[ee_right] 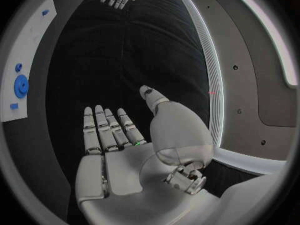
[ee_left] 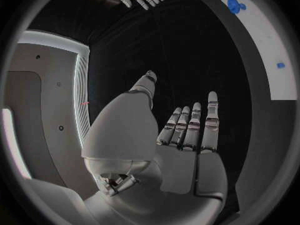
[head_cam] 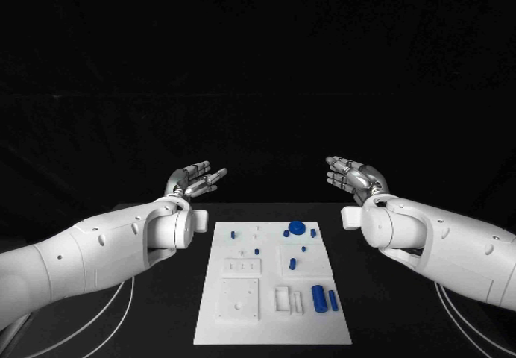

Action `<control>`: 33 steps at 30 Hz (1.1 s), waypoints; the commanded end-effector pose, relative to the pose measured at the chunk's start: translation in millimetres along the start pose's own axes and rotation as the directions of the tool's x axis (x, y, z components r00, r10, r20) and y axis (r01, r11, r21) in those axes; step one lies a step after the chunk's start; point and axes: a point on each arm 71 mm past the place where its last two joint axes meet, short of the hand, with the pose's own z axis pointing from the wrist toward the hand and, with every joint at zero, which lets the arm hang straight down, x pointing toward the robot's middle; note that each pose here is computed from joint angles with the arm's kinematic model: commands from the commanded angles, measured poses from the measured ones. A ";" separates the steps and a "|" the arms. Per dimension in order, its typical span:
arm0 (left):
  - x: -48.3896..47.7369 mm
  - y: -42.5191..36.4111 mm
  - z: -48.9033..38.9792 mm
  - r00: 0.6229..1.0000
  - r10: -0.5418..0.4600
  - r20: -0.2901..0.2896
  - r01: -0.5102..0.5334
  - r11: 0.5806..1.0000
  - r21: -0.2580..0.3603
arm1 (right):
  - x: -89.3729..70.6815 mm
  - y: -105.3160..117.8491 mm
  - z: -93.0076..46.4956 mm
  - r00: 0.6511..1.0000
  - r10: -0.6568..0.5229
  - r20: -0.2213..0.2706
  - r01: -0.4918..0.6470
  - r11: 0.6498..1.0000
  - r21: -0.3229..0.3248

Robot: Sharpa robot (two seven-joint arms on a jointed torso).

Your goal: Assemble the parts on the task board

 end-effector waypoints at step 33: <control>-2.8 -19.5 0.9 0.971 0.010 -0.239 -0.021 0.999 -0.043 | 26.3 10.1 28.3 0.436 -0.890 -0.132 0.812 0.452 -0.370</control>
